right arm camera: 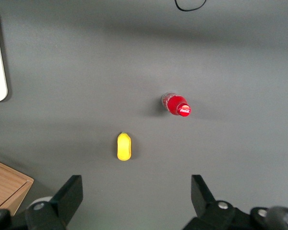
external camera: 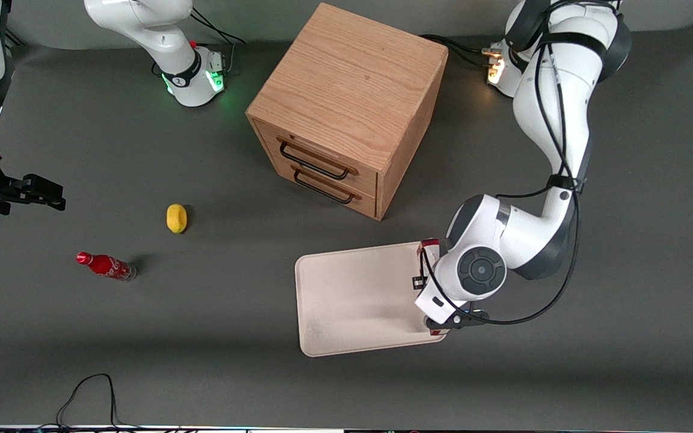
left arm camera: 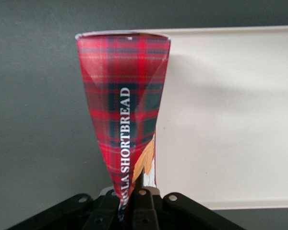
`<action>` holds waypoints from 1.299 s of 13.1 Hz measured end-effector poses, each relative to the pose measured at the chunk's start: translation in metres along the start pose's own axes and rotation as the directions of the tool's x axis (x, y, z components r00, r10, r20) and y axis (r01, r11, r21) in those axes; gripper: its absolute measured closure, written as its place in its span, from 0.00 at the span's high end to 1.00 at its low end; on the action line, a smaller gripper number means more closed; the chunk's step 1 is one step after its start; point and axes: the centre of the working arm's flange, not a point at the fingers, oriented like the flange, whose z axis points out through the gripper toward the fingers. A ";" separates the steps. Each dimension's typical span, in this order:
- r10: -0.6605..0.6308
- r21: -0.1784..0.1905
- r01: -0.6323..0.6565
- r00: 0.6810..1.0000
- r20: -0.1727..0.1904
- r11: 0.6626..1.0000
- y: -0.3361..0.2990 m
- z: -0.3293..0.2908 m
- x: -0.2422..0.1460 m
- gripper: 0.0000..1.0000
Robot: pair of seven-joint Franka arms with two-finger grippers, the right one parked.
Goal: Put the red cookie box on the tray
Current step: 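Carry the box over the cream tray and lower it onto the tray, then open the left gripper to release the box on the tray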
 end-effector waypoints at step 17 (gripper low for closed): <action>-0.039 -0.037 0.039 0.999 0.006 0.999 0.003 0.032 0.008 0.79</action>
